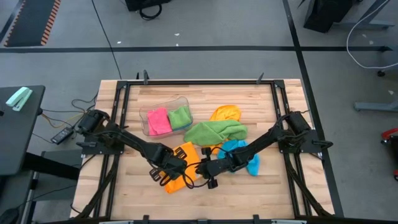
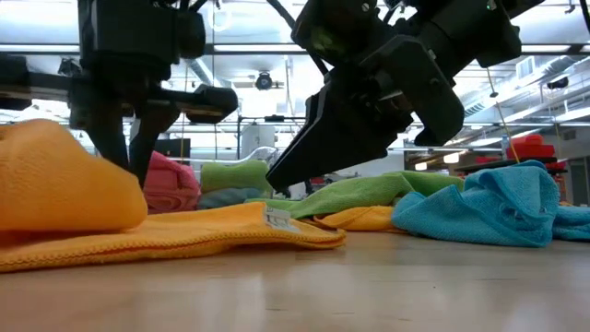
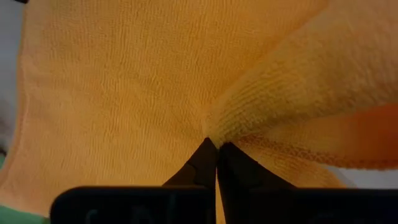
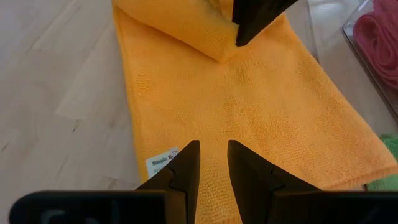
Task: Fold microfiber towels
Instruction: Fold the bottom yellow microfiber towel
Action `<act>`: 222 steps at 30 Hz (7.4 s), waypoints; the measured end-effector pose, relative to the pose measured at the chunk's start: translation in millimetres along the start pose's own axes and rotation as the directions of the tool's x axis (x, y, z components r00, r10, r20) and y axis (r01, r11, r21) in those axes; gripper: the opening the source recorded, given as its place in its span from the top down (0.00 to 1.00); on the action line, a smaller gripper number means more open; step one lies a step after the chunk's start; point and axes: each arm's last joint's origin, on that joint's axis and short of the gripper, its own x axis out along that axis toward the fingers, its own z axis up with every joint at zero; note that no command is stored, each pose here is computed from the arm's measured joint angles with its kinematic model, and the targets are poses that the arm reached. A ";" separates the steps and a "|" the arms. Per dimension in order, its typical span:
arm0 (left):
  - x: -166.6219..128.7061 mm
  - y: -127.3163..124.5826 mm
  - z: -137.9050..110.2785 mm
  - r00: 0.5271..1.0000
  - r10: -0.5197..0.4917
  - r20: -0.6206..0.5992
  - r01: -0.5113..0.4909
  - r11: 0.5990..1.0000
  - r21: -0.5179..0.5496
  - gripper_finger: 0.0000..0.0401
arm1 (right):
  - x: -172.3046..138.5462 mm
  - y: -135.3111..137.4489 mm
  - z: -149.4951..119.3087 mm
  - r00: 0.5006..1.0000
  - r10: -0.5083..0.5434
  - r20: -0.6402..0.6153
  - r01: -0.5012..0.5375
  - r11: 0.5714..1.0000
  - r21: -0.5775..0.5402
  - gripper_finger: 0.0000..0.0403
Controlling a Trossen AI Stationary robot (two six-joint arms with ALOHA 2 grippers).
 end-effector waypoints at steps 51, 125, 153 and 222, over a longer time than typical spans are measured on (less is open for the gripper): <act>-34.5 -82.1 29.0 0.982 0.024 -0.188 -0.107 0.888 -0.446 0.51 | -0.2 0.6 -0.4 1.000 0.001 -0.003 -0.001 1.000 -0.008 0.77; 4.6 -24.8 -10.1 0.882 0.386 -0.271 -0.415 0.908 -0.061 0.94 | 0.5 -1.9 -0.4 1.000 -0.004 -0.005 0.004 1.000 -0.013 0.77; -29.5 -9.6 -2.2 0.931 0.284 -0.231 -0.362 0.805 -0.471 0.64 | 0.4 -1.5 -0.8 1.000 -0.003 -0.008 0.003 1.000 -0.004 0.77; -10.6 -26.7 -17.1 0.915 0.309 -0.259 -0.372 0.895 -0.247 0.94 | 41.5 13.3 12.4 0.959 0.086 0.269 -0.087 0.996 -0.009 0.77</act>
